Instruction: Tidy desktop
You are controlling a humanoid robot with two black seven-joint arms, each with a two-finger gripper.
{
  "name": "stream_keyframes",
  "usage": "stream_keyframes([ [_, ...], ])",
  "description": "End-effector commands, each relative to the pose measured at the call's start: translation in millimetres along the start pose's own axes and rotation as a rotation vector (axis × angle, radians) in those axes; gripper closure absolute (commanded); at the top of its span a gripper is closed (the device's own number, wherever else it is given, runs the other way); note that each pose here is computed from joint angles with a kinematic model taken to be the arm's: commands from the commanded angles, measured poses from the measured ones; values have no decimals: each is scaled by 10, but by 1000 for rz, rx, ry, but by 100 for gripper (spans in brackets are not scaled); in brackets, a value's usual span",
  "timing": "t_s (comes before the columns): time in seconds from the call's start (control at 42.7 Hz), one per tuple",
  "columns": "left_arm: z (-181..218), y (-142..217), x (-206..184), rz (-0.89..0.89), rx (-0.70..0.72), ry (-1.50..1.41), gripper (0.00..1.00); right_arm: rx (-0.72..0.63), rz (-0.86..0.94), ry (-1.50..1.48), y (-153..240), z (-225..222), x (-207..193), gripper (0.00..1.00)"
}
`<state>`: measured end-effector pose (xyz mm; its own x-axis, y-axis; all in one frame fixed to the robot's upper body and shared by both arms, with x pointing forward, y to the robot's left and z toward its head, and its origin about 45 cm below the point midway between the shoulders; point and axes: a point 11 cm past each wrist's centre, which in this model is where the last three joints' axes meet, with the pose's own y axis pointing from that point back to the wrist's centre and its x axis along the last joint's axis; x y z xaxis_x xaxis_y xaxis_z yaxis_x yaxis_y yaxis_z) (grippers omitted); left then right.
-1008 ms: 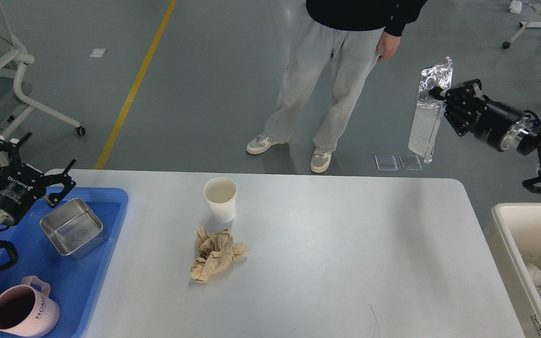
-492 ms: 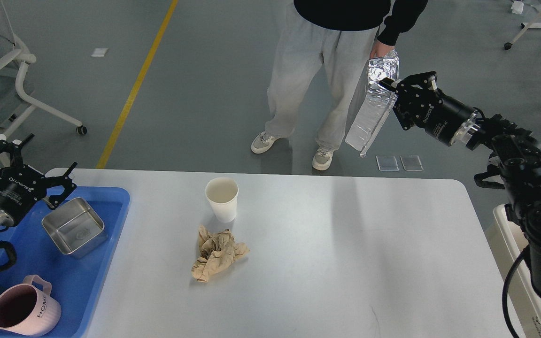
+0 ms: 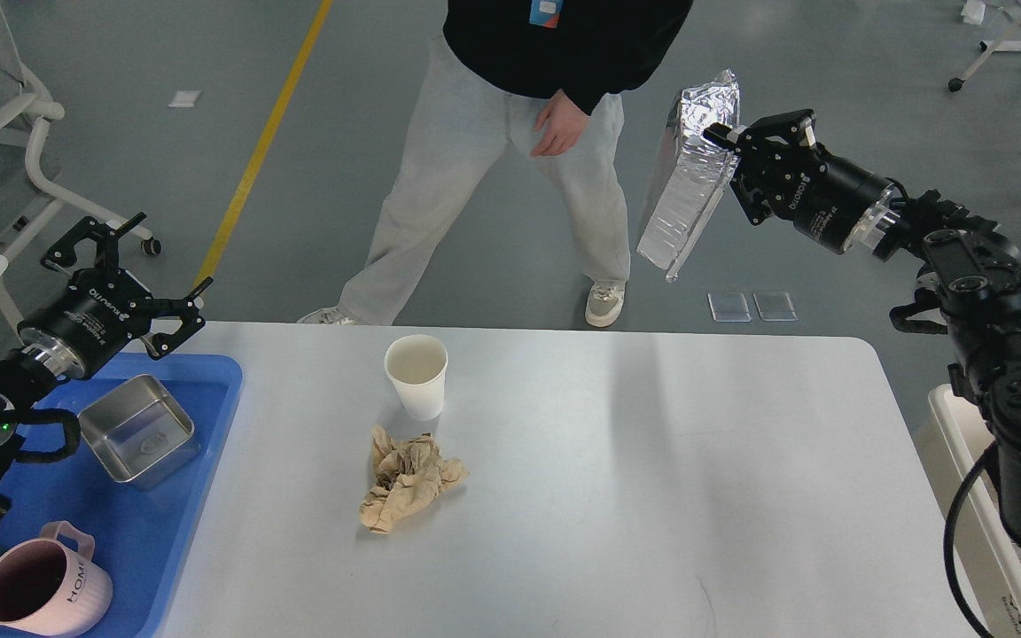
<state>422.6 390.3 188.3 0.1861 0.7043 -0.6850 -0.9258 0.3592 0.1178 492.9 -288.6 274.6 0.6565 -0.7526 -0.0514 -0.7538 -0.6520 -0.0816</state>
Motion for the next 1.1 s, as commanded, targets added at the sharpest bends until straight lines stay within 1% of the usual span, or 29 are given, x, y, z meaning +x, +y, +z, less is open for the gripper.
stream_keyframes([
  [0.0, -19, -1, 3, 2, 5, -1, 2, 15, -7, -4, 0, -26, -3, 100],
  [0.328, 21, 40, 32, 9, 3, -10, 2, 35, -26, 0, -97, -94, -61, 100],
  [1.078, 33, 62, 54, 13, -2, -9, 2, -4, 10, 25, 96, -59, 94, 100],
])
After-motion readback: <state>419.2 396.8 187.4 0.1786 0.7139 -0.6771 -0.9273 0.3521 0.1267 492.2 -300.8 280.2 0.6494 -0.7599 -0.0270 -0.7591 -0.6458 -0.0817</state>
